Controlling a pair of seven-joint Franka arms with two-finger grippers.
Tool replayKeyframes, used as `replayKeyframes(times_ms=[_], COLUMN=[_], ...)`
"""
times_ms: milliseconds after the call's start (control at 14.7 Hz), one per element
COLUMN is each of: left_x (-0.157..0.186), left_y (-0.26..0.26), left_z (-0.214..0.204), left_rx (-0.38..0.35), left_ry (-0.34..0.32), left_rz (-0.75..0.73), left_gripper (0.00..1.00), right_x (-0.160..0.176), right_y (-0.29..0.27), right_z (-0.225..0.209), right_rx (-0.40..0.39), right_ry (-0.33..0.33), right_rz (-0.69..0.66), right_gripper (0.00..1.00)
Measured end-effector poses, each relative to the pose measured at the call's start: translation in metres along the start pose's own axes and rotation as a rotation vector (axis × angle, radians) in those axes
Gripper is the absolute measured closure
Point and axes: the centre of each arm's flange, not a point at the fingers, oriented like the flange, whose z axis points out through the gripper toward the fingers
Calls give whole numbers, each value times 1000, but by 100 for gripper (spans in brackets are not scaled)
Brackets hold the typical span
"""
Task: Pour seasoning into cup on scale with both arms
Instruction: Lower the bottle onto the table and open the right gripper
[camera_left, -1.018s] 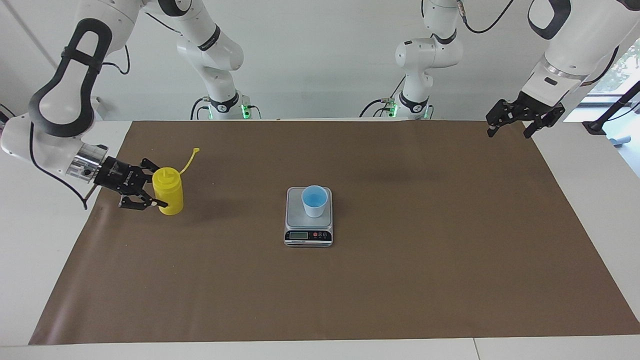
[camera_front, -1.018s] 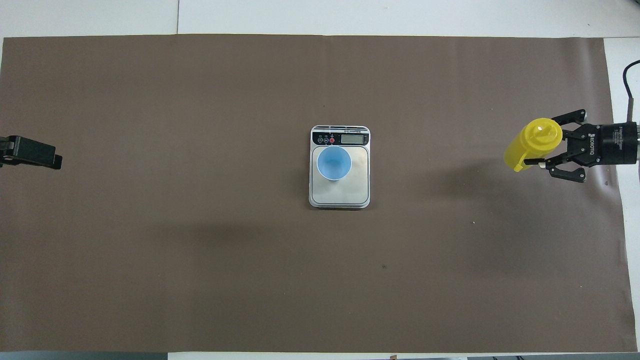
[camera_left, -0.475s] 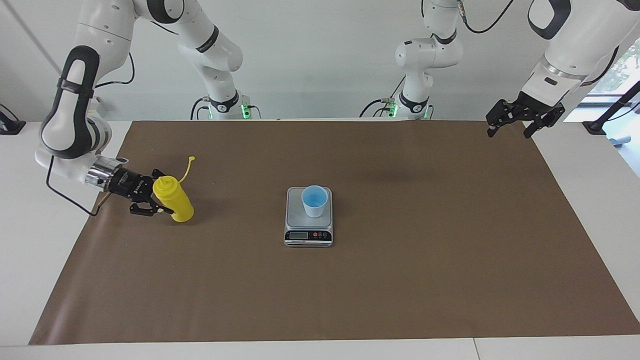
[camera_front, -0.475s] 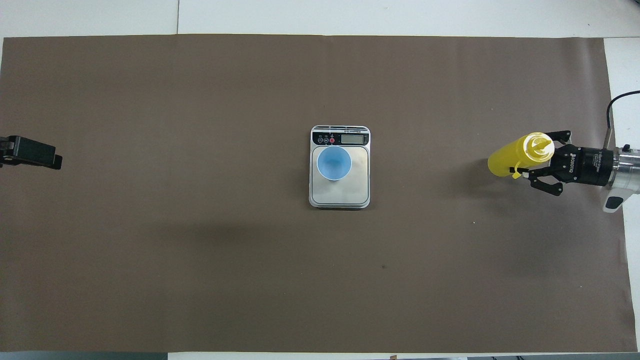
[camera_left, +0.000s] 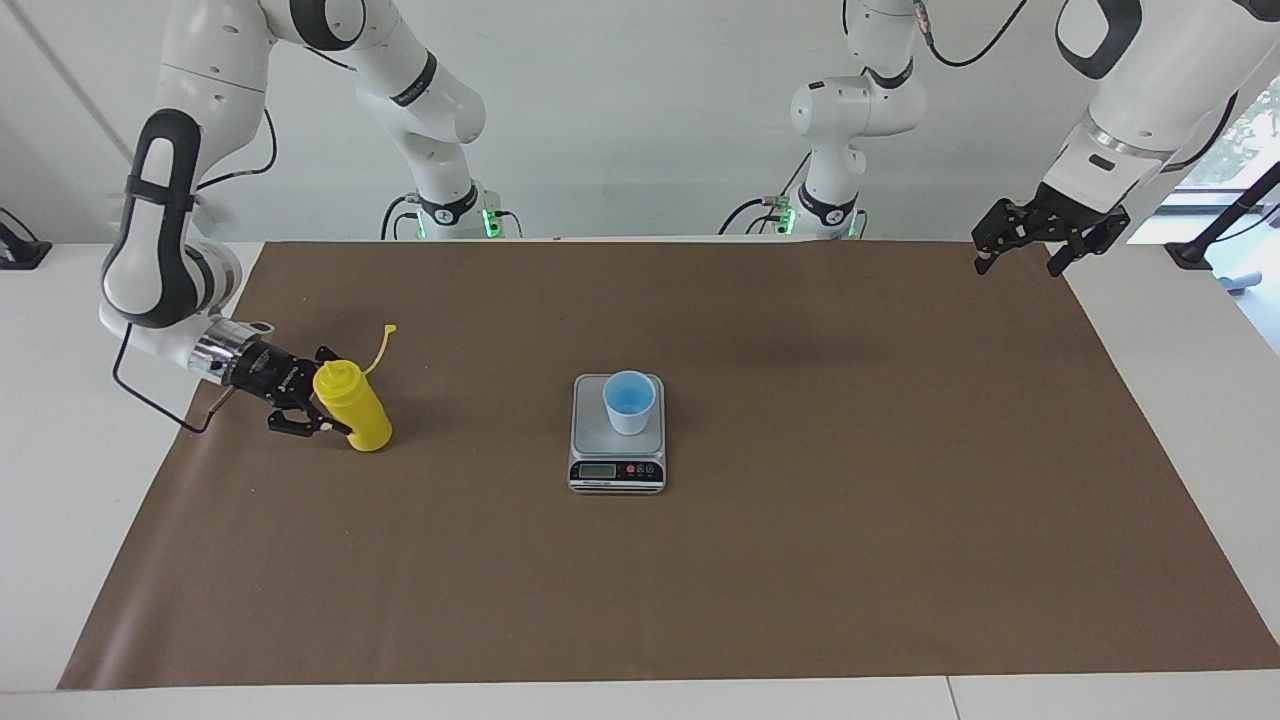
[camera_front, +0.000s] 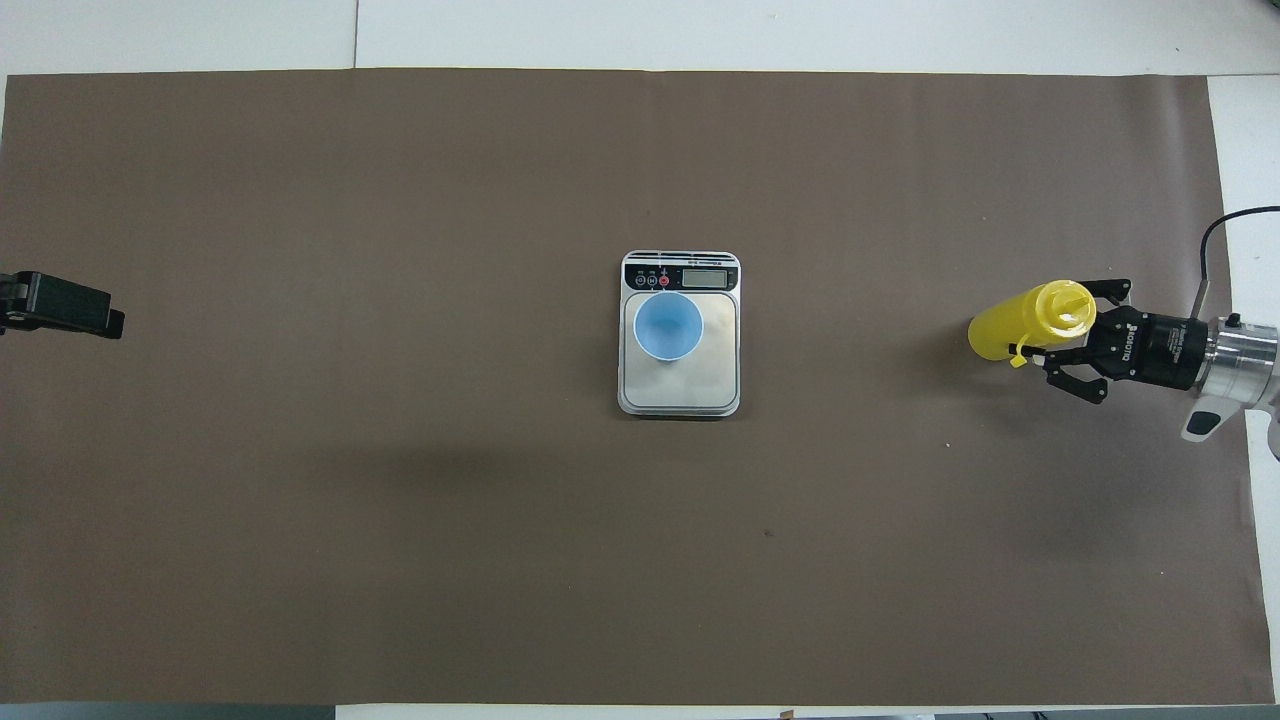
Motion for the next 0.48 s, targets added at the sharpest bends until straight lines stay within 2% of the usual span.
replayKeyframes(times_ms=[475], left_x=[0], left_y=[0], left_z=[0], left_rx=[0], left_ry=[0], left_rz=[0], left_gripper=[0], right_x=[12], right_y=[9], right_z=[1], right_rx=[17], right_ry=[-13], right_rz=[8], right_gripper=[44])
